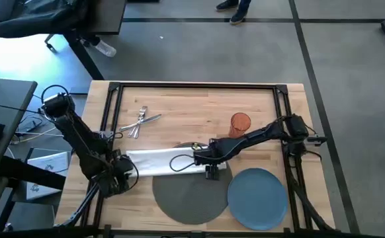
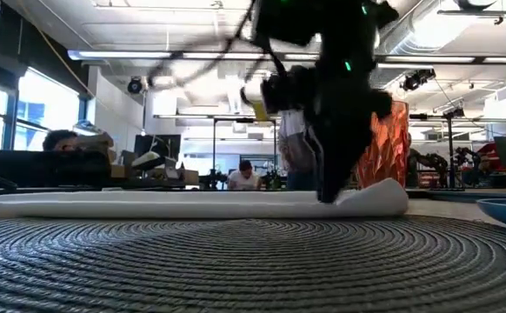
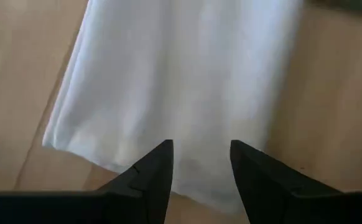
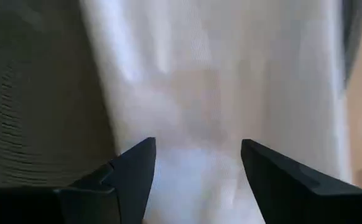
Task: Set table place
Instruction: Fold the white table napkin, then put the white table napkin to the left of the gray table mat
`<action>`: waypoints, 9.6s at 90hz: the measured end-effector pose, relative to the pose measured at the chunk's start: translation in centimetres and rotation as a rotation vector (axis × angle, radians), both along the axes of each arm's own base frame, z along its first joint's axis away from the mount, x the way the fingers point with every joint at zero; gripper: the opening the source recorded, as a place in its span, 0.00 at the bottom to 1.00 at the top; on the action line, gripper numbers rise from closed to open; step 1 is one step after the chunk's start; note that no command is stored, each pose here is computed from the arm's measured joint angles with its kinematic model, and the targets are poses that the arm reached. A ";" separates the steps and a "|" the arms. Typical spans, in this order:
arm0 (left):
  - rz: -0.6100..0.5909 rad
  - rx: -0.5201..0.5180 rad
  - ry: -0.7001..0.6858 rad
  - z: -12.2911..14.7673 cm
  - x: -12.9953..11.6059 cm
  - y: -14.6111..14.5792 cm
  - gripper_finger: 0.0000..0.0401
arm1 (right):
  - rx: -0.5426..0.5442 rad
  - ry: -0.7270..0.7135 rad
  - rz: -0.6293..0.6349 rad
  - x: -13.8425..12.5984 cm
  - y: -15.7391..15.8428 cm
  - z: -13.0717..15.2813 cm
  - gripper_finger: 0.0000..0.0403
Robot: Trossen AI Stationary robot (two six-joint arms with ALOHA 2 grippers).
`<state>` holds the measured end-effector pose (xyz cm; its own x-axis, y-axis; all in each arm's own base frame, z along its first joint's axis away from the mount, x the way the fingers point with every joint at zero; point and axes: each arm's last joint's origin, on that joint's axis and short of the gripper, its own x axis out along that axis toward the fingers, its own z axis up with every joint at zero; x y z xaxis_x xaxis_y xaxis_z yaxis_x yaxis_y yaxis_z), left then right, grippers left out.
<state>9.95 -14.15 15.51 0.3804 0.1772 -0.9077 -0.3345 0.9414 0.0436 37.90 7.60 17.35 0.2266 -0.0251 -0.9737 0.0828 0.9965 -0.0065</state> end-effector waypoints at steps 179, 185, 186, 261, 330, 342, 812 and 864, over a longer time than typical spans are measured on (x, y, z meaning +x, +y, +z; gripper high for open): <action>-0.100 0.109 -0.475 -0.6 8.1 3.1 0.36 | 0.177 -0.452 -0.770 -11.5 -0.8 -2.0 0.00; -0.111 0.119 -0.490 -0.7 8.6 3.1 0.36 | 0.172 -0.479 -0.770 -11.7 -0.9 -1.4 0.00; -0.111 0.122 -0.492 -0.7 8.7 3.1 0.36 | 0.173 -0.482 -0.769 -11.7 -0.9 -1.3 0.00; -0.108 0.115 -0.465 -7.1 13.8 4.4 0.36 | 0.177 -0.375 -0.836 -11.4 -0.9 -3.6 0.07; -0.112 0.105 -0.468 -7.1 13.8 4.4 0.36 | 0.114 -0.319 -0.950 -11.3 -0.6 -6.3 0.50; -0.116 0.110 -0.468 -7.1 13.8 4.4 0.36 | 0.091 -0.346 -0.942 -11.3 -0.3 -6.6 0.41; -0.010 -0.043 -0.295 -0.6 -0.1 2.5 0.36 | -0.101 -0.339 0.036 14.3 2.2 -2.0 0.41; 0.042 -0.005 -0.204 -4.2 -0.9 4.3 0.36 | -0.102 -0.269 0.021 13.3 2.2 -4.5 0.41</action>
<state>9.09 -9.90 11.35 0.5486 0.1920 -0.8137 -0.3746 0.9266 -0.0339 51.18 9.84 12.88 0.4775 -0.1126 -0.8714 0.0749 0.9934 -0.0873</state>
